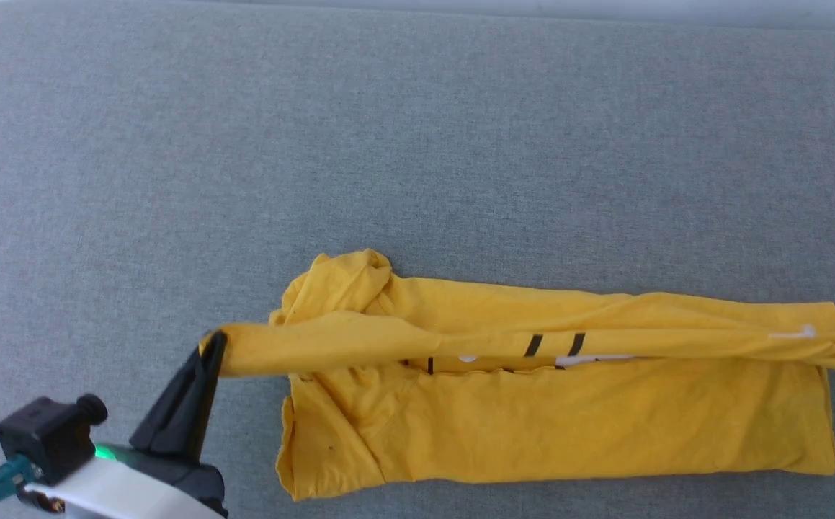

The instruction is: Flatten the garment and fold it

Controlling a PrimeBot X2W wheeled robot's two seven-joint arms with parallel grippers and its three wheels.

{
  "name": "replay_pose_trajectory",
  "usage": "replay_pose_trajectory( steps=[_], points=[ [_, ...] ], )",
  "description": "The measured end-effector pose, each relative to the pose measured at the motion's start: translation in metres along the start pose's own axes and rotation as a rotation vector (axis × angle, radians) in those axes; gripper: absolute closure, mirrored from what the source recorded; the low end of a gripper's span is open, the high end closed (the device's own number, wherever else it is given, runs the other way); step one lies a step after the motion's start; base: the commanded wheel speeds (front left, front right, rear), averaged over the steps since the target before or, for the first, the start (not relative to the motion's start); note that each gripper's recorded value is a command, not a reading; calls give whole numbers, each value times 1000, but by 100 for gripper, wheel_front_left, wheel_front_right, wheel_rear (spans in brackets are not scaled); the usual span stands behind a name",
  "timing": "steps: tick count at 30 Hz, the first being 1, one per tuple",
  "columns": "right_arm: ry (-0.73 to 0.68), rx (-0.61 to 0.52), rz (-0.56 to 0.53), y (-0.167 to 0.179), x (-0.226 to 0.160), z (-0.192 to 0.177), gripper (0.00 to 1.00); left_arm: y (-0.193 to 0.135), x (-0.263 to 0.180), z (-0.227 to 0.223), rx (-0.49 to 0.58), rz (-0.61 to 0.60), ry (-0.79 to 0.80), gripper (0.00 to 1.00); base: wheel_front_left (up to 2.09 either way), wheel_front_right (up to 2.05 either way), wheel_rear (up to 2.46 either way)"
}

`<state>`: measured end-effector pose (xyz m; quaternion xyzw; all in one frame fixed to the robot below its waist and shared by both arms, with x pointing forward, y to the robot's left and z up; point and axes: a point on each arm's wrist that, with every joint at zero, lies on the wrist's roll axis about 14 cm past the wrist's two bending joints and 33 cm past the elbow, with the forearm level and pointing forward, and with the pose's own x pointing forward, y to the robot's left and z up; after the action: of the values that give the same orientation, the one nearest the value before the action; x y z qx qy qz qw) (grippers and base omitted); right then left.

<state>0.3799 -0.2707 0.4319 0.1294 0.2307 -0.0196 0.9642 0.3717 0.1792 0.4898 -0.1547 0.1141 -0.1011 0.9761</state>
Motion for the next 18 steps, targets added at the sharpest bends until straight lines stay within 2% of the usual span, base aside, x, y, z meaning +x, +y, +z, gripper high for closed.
replay_pose_trajectory(
  steps=[8, 13, 18],
  points=[
    [42, 20, -40, -13, -11, -16, 100, 7, -19, -33, -84, 55, 130, 100, 0, 0, 0],
    [70, 28, -56, -17, -14, -26, 100, 0, -30, -56, -154, 50, 244, 100, 0, 0, 0],
    [99, 17, -60, -16, -15, -35, 100, -4, -32, -68, -176, 51, 274, 100, 0, 0, 0]
  ],
)
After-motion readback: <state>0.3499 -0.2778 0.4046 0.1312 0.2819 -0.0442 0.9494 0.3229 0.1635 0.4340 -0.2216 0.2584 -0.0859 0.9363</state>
